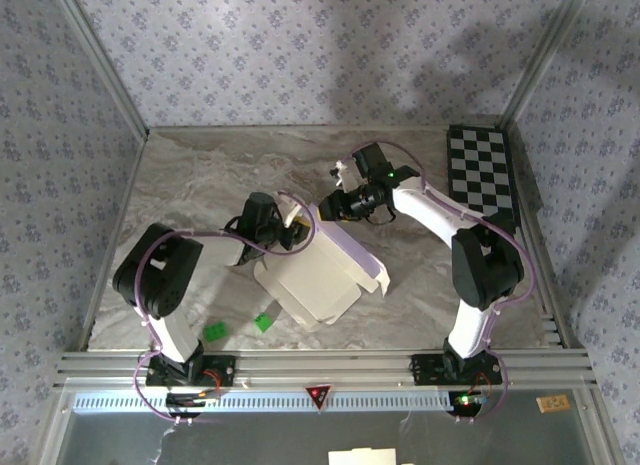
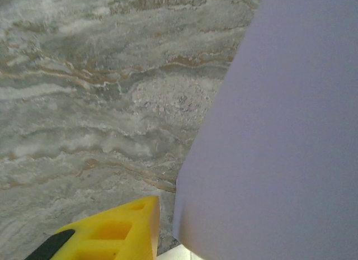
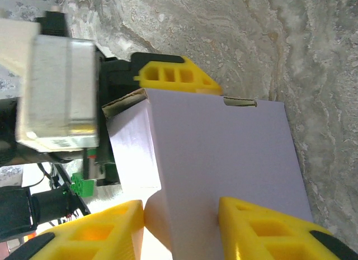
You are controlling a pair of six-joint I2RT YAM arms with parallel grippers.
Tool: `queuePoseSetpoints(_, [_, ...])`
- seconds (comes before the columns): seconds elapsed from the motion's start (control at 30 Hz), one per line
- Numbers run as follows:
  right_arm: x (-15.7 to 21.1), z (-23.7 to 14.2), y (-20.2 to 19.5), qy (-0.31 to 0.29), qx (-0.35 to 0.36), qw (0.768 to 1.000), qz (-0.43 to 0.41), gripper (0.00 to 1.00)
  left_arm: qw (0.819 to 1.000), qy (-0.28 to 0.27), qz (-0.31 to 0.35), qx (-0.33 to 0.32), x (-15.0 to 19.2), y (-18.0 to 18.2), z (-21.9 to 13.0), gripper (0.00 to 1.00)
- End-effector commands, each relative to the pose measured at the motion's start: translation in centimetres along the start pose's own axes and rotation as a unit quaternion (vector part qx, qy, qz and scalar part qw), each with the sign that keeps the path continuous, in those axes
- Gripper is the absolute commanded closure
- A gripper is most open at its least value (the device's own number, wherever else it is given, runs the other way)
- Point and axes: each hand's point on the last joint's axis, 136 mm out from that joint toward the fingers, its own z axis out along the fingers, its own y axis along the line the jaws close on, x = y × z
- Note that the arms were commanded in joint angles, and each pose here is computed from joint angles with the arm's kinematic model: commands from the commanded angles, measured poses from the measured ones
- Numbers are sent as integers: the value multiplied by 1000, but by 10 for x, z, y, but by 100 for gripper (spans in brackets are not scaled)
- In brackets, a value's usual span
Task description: Fold the paper box
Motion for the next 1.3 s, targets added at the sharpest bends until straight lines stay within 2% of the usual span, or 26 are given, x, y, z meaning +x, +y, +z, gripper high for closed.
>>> queuePoseSetpoints(0.0, [13, 12, -13, 29, 15, 999, 24, 60, 999, -30, -8, 8, -22, 2, 10, 69])
queuePoseSetpoints(0.33, [12, 7, -16, 25, 15, 999, 28, 61, 997, -72, -22, 14, -40, 1, 11, 69])
queuePoseSetpoints(0.4, [11, 6, -16, 23, 16, 999, 29, 61, 996, -83, -26, 7, -44, 3, 9, 74])
queuePoseSetpoints(0.57, [9, 3, -16, 13, 13, 999, 34, 61, 994, -97, -44, -27, -44, 11, 4, 94])
queuePoseSetpoints(0.67, [7, 0, -15, 8, 12, 999, 35, 61, 994, -92, -43, -44, -40, 12, 2, 98])
queuePoseSetpoints(0.8, [6, -4, -12, 3, 13, 999, 33, 57, 995, -76, -41, -42, -34, 8, 1, 92])
queuePoseSetpoints(1.0, [-2, -25, -7, -28, 25, 999, 28, 50, 995, -41, -35, -86, -23, 16, -11, 66])
queuePoseSetpoints(1.27, [-8, -61, -2, -75, 54, 995, 27, 48, 995, -59, -9, -79, -39, 11, -20, 63])
